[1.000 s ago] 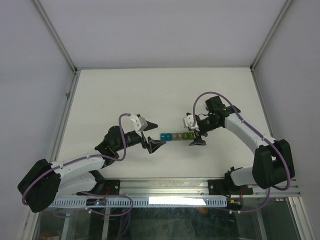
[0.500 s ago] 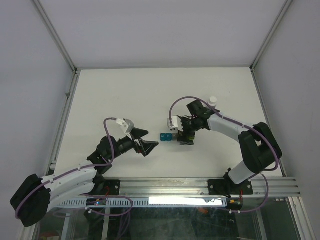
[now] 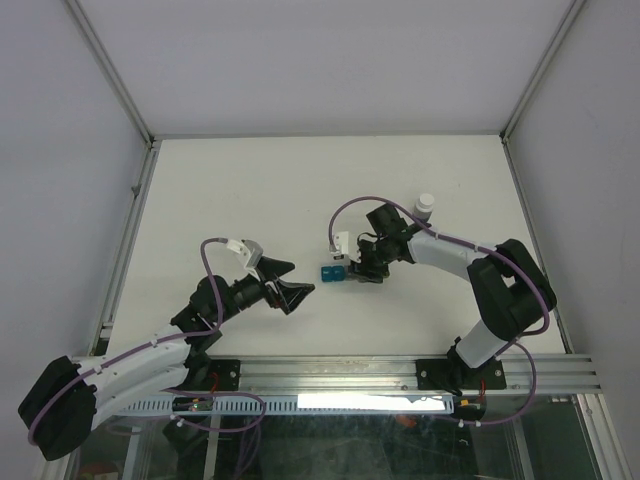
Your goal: Sort the pills into containers
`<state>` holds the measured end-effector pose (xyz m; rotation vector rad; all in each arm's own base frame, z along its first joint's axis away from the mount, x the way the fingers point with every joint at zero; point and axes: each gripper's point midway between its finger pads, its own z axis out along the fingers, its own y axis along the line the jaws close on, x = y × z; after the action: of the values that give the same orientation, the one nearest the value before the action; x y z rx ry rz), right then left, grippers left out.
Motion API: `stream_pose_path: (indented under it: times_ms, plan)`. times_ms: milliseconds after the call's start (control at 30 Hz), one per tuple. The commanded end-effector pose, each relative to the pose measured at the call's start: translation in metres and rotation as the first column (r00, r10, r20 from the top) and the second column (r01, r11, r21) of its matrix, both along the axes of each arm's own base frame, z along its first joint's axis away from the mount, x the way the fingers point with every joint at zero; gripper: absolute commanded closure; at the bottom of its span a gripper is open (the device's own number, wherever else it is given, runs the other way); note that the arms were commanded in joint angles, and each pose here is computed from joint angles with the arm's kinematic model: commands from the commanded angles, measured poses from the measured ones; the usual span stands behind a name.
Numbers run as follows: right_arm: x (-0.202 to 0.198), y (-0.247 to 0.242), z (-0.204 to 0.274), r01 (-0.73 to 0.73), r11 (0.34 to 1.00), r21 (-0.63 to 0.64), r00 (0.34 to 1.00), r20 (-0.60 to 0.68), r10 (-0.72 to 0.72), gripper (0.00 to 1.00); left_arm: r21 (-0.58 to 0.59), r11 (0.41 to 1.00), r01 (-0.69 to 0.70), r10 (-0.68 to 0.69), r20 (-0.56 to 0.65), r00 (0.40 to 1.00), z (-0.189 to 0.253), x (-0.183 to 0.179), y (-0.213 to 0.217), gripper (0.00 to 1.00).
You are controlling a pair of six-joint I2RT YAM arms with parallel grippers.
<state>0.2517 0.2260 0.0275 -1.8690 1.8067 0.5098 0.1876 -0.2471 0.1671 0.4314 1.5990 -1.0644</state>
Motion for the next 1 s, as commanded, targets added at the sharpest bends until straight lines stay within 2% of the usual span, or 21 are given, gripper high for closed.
stream_pose_path:
  times_ms: [0, 167, 267, 367, 433, 567, 700, 833, 967]
  plan:
    - [0.011, 0.000, 0.005, 0.051, 0.999, 0.002, 0.998, 0.045, -0.051, 0.50, -0.041, 0.999, -0.019, 0.019, 0.008, 1.000, 0.009, 0.002, 0.003, 0.01]
    - [0.012, 0.004, 0.014, 0.067, 0.997, 0.033, 0.997, 0.036, -0.068, 0.58, -0.044, 0.999, -0.013, 0.014, 0.012, 1.000, 0.015, 0.002, 0.002, 0.01]
    - [0.017, 0.017, 0.025, 0.095, 0.993, 0.068, 0.995, 0.008, -0.096, 0.58, -0.013, 0.998, -0.068, 0.068, -0.013, 0.998, 0.025, 0.013, 0.004, 0.01]
    - [0.023, 0.035, 0.034, 0.122, 0.988, 0.097, 0.992, -0.056, -0.117, 0.60, 0.011, 0.990, -0.140, 0.140, -0.009, 0.990, 0.049, 0.024, 0.012, 0.01]
    - [0.027, 0.054, 0.040, 0.138, 0.984, 0.114, 0.987, -0.096, -0.127, 0.60, -0.014, 0.988, -0.156, 0.156, 0.028, 0.987, 0.076, 0.023, 0.017, 0.01]
    - [0.041, 0.103, 0.048, 0.179, 0.974, 0.143, 0.973, -0.175, -0.153, 0.60, -0.110, 0.982, -0.152, 0.162, 0.087, 0.983, 0.128, 0.008, 0.031, 0.01]
    - [0.037, 0.162, 0.046, 0.181, 0.975, 0.129, 0.966, -0.208, -0.152, 0.60, -0.210, 0.969, -0.126, 0.156, 0.131, 0.979, 0.173, -0.011, 0.046, 0.01]
    - [0.023, 0.227, 0.041, 0.205, 0.974, 0.096, 0.960, -0.212, -0.181, 0.60, -0.246, 0.964, -0.102, 0.141, 0.148, 0.979, 0.194, -0.023, 0.053, 0.01]
    - [0.019, 0.268, 0.028, 0.233, 0.971, 0.045, 0.956, -0.193, -0.220, 0.59, -0.245, 0.965, -0.095, 0.132, 0.137, 0.982, 0.199, -0.028, 0.054, 0.01]
